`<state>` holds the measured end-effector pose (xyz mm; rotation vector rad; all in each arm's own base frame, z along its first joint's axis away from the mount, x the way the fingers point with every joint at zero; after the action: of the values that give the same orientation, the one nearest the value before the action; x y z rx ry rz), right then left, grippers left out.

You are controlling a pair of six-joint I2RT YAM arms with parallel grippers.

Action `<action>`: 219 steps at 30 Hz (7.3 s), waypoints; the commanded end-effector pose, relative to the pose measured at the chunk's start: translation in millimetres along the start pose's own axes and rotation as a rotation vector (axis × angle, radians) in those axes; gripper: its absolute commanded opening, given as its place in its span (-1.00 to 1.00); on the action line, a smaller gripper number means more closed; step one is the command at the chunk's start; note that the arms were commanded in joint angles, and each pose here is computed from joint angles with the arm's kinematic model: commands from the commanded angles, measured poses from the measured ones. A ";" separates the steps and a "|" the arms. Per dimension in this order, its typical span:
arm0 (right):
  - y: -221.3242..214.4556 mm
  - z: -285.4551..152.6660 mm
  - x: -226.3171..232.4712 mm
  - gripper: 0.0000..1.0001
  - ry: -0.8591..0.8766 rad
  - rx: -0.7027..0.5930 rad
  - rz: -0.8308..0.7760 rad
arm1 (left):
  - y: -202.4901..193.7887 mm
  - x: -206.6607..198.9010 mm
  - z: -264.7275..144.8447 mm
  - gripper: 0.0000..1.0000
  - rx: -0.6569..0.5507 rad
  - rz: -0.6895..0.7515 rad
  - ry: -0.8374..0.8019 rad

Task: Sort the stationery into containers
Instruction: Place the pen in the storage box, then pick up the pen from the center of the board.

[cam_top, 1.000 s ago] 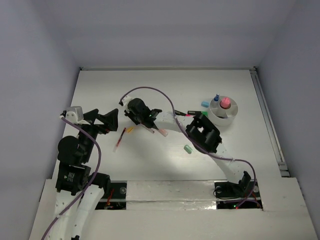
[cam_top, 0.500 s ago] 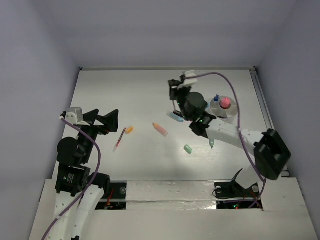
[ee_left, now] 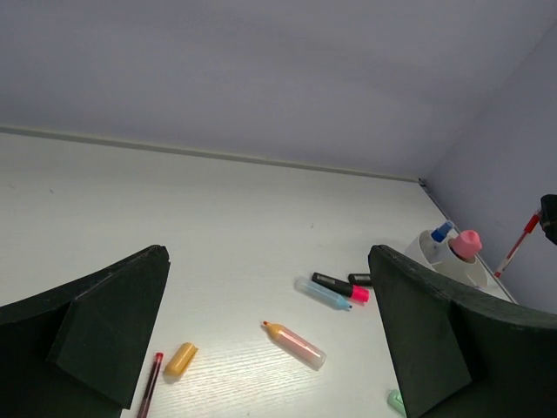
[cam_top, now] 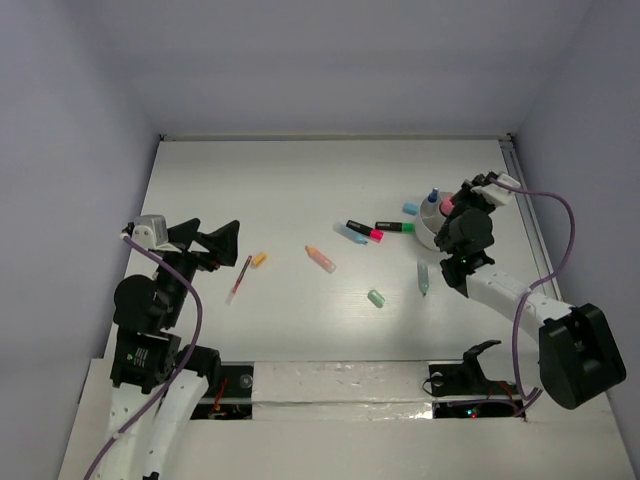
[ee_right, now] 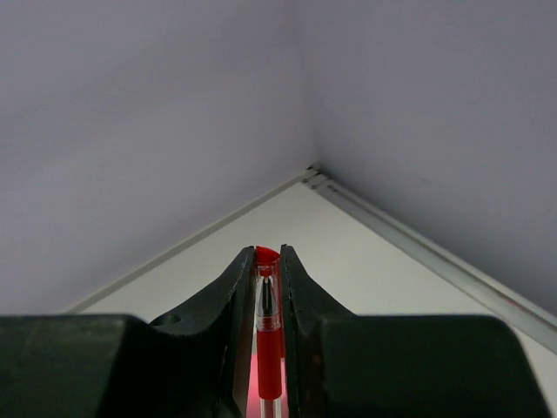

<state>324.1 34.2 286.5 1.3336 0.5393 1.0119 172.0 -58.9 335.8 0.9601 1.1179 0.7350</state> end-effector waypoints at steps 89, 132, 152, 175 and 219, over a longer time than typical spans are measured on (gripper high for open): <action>-191.7 -383.5 322.6 0.37 1.184 1.042 -0.263 | 22.3 -3.0 -10.2 -0.07 -0.113 0.014 -0.001; -144.4 -393.6 355.4 -1.00 1.223 0.853 -0.031 | 22.9 -4.5 -9.9 0.12 -0.111 0.008 -0.009; 23.8 -285.4 253.8 -1.00 1.166 0.539 0.380 | -14.4 -53.0 -15.7 0.12 0.148 -0.219 -0.361; 51.1 -284.6 246.2 -1.00 1.222 0.570 0.596 | -90.7 -59.1 -3.6 0.13 0.381 -0.373 -0.565; 42.9 -293.5 236.1 -1.00 1.242 0.622 0.711 | -103.6 -59.5 18.4 -0.79 0.361 -0.353 -0.478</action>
<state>194.3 383.1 299.8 1.3317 1.4943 2.3002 171.8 -160.1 254.9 1.1553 1.0210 -0.0439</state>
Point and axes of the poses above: each gripper's point midway between its finger pads, its own z axis out along the fingers, its own x axis along the line the jaws close on, y = z × x, the point moved 5 cm from there along -z, back along the fingers, and after that the axes turned 2 degrees about -z, right-handed, at the moved point
